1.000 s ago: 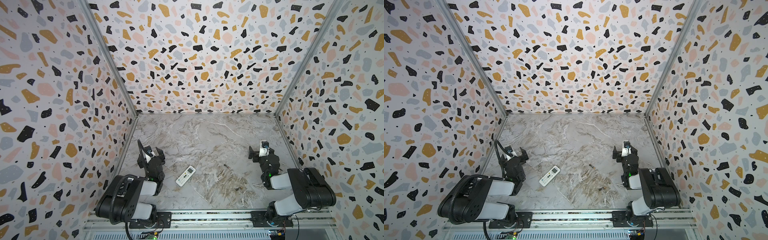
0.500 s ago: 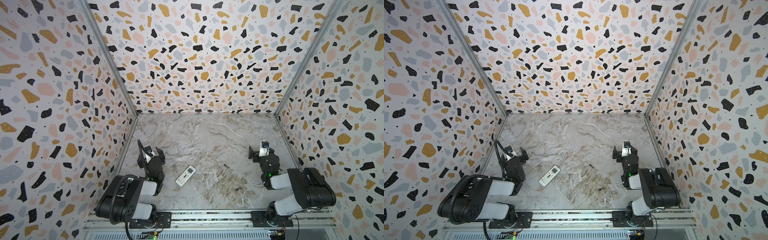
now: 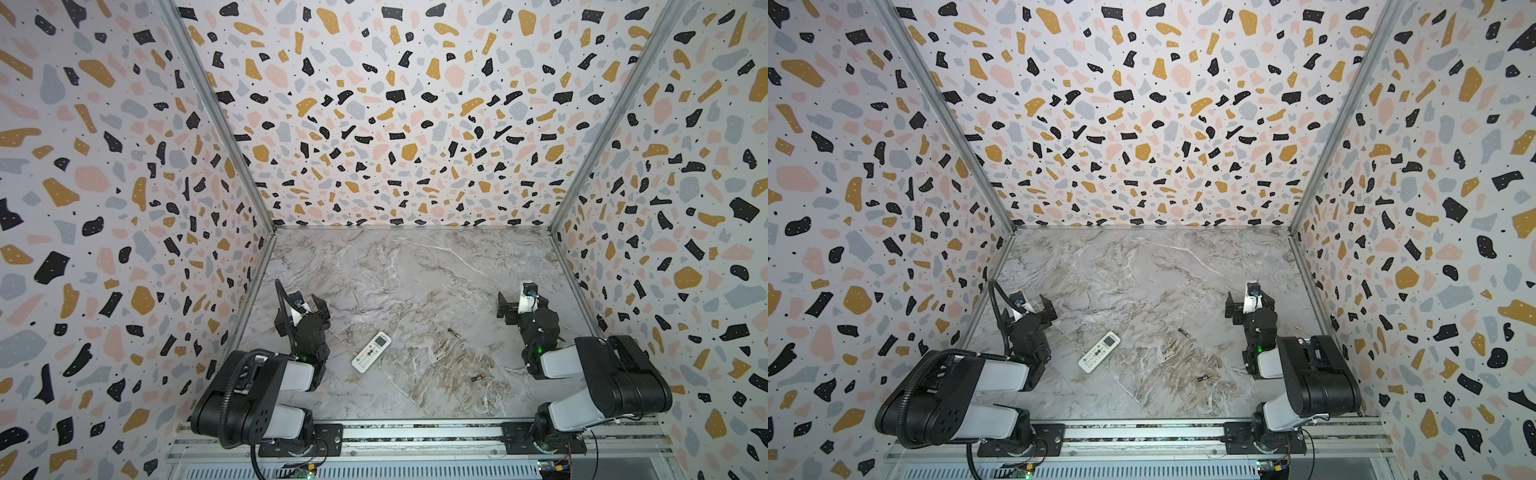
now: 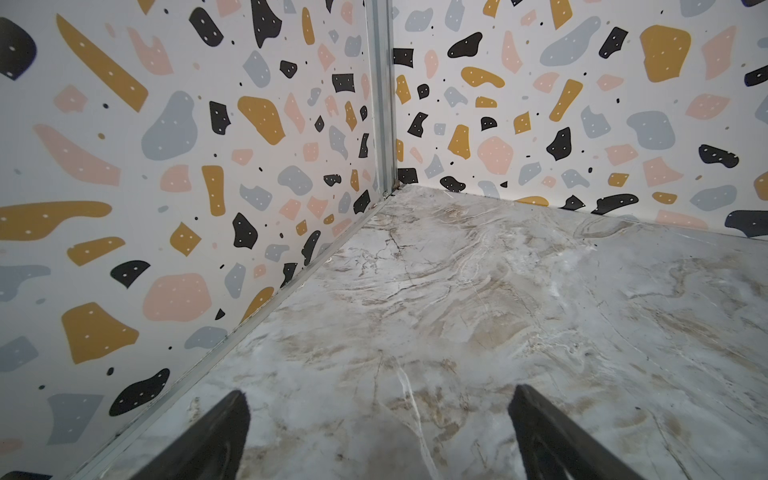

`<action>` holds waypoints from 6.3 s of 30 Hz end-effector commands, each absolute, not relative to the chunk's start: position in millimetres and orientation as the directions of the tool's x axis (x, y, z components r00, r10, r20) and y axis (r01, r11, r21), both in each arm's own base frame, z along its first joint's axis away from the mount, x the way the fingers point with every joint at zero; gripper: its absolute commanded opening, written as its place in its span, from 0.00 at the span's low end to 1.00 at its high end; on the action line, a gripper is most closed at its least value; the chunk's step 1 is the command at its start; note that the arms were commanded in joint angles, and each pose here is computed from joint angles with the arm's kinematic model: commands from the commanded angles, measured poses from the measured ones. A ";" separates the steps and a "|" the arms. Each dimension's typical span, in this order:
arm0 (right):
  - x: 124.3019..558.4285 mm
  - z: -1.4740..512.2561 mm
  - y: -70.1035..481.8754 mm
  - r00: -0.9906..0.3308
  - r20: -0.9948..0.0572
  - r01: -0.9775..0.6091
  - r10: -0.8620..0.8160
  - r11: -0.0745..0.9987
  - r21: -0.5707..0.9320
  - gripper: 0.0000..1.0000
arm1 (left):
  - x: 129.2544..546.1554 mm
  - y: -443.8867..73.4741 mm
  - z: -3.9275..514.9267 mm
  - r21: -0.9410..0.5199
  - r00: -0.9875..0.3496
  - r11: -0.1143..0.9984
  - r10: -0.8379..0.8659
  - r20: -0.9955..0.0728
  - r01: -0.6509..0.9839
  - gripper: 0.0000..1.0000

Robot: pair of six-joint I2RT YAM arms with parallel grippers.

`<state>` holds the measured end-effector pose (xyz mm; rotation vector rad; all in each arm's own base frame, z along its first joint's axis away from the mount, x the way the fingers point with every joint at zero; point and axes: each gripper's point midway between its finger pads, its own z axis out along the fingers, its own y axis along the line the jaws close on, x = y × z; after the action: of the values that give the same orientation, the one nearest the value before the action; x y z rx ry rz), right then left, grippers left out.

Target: Load the batteries into the remote control

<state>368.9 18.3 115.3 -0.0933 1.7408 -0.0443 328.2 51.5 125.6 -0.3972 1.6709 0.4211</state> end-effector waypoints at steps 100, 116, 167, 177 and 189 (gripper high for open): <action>258.6 183.9 249.1 -0.340 -0.931 -0.800 -0.130 0.560 0.214 1.00 | 280.5 -262.8 112.5 -0.235 -0.733 0.855 0.219 -0.644 0.462 0.31; 226.4 255.4 261.1 -0.419 -0.905 -0.892 0.081 0.150 0.426 0.98 | 281.1 -300.9 278.5 -0.543 -0.514 0.531 -0.218 -0.829 0.651 0.26; 173.1 291.3 298.0 -0.389 -0.914 -0.904 0.117 -0.239 0.354 0.70 | 230.2 -318.4 343.0 -0.542 -0.476 0.156 -0.320 -0.819 0.826 0.24; 171.7 291.0 298.3 -0.391 -0.913 -0.901 0.115 -0.248 0.355 0.49 | 232.3 -319.6 341.2 -0.547 -0.479 0.157 -0.326 -0.815 0.822 0.24; 185.4 280.4 295.7 -0.402 -0.910 -0.907 0.102 -0.179 0.381 0.19 | 251.1 -310.1 320.6 -0.551 -0.466 0.324 -0.305 -0.830 0.769 0.63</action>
<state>186.6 299.1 269.5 -0.9464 1.3928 1.7605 237.5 -319.8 323.9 0.4987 1.5638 -1.4455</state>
